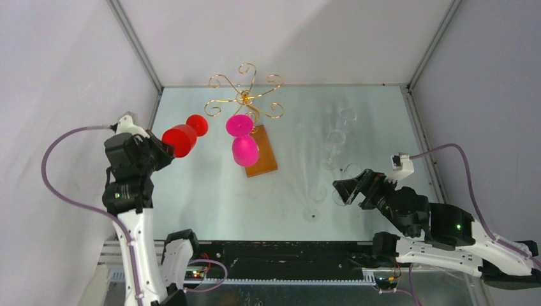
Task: Place the wine glass upside down on the wine glass rack
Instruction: Turn the wine glass upside down at the wine rack.
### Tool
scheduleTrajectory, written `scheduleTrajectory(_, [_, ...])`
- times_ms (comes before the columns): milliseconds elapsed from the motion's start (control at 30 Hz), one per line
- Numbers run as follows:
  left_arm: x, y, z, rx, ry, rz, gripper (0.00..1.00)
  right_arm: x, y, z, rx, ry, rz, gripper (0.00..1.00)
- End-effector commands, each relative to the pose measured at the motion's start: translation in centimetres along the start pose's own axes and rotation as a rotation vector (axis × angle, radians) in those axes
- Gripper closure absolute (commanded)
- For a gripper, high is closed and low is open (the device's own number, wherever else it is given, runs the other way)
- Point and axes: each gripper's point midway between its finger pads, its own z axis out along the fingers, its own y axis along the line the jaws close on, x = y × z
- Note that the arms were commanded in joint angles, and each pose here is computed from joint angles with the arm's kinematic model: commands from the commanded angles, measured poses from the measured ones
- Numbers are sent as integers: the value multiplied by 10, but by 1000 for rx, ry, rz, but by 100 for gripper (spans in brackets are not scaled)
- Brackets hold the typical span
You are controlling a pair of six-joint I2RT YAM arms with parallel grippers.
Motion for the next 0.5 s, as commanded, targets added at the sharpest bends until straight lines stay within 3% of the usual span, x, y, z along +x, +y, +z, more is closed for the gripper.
scheduleTrajectory(0, [-4, -17, -7, 79, -38, -51, 100, -5, 21, 6, -53, -18, 13, 0])
scheduleTrajectory(267, [18, -28, -2, 162, -23, -272, 100, -2, 33, 9, -85, -2, 12, 0])
scheduleTrajectory(467, [24, -21, -5, 116, 7, -258, 100, -3, 30, 6, -85, 2, 28, 0])
